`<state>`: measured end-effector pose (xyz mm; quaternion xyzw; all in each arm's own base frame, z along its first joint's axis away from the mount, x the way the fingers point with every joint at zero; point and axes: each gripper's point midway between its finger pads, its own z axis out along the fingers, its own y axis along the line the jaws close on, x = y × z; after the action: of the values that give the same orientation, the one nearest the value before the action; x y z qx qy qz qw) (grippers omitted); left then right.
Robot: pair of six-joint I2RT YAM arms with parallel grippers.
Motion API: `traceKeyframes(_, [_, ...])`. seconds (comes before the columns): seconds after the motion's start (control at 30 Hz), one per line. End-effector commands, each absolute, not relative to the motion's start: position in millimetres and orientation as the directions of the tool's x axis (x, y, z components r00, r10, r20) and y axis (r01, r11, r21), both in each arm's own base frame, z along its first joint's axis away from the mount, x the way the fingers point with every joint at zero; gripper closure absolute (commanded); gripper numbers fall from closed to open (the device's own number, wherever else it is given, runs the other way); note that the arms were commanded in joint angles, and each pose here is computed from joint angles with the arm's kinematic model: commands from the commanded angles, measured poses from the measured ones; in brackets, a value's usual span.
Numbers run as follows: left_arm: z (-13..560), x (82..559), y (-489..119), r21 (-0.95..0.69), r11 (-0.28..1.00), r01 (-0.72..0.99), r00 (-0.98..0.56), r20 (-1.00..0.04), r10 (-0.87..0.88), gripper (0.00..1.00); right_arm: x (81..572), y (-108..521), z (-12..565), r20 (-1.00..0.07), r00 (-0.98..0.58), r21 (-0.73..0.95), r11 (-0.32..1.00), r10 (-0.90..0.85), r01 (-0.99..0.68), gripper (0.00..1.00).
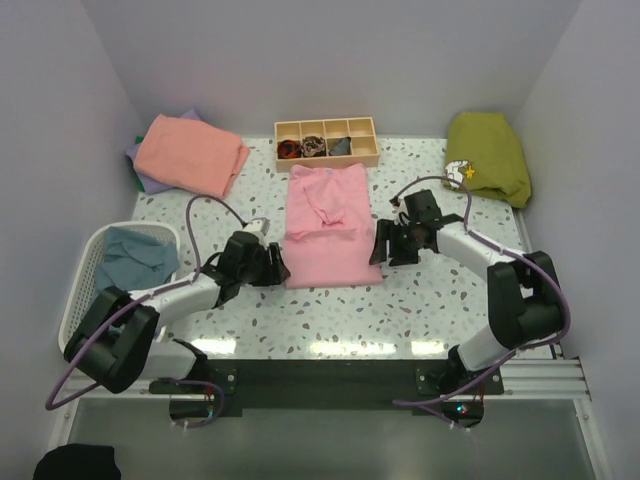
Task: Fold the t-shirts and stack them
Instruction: Fold the folded rectangular tshirt in 1/3 of the way, then grab one side of the 2/3 rectangular tshirt with both arms
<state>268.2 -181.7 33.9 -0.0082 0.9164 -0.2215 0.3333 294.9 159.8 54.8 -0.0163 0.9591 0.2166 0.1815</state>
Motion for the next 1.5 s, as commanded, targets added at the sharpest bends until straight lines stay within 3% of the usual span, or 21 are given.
traceKeyframes(0.0, [53.1,265.1,-202.8,-0.541,0.818,0.196,-0.755,-0.615,-0.226,0.43,282.5,173.1,59.4,-0.353,-0.933,0.5,0.857,0.066,-0.129,0.35])
traceKeyframes(0.5, [16.9,249.3,-214.7,-0.615,0.761,0.205,-0.798,-0.556,-0.234,0.44,263.3,183.5,10.3,-0.242,-0.966,0.573,0.817,0.092,-0.066,0.38])
traceKeyframes(0.63, [7.1,241.4,-212.3,-0.613,0.767,0.19,-0.814,-0.535,-0.226,0.46,262.2,184.2,3.7,-0.226,-0.97,0.576,0.816,0.092,-0.057,0.44])
traceKeyframes(0.73, [2.7,238.4,-209.1,-0.603,0.777,0.182,-0.817,-0.532,-0.222,0.52,262.4,185.4,-0.3,-0.223,-0.971,0.579,0.813,0.089,-0.058,0.59])
traceKeyframes(0.83, [-0.8,239.1,-207.8,-0.592,0.787,0.174,-0.821,-0.529,-0.216,0.71,261.2,188.6,-3.3,-0.22,-0.971,0.6,0.798,0.093,-0.06,0.81])
traceKeyframes(0.9, [-2.3,238.3,-208.2,-0.585,0.793,0.173,-0.826,-0.524,-0.207,0.99,258.8,191.2,-4.7,-0.217,-0.971,0.616,0.785,0.097,-0.059,0.94])
traceKeyframes(0.97, [0.9,239.0,-208.6,-0.574,0.8,0.174,-0.823,-0.531,-0.202,1.0,255.7,192.5,-2.5,-0.217,-0.971,0.629,0.775,0.099,-0.061,1.0])
traceKeyframes(1.23, [9.6,206.3,-217.7,-0.512,0.835,0.2,-0.844,-0.524,-0.119,1.0,220.3,183.8,22.3,-0.242,-0.967,0.639,0.763,0.084,-0.094,1.0])
traceKeyframes(1.47, [20.6,168.7,-217.0,-0.554,0.808,0.201,-0.86,-0.495,-0.125,1.0,174.8,169.1,48.9,-0.279,-0.955,0.643,0.758,0.099,-0.109,1.0])
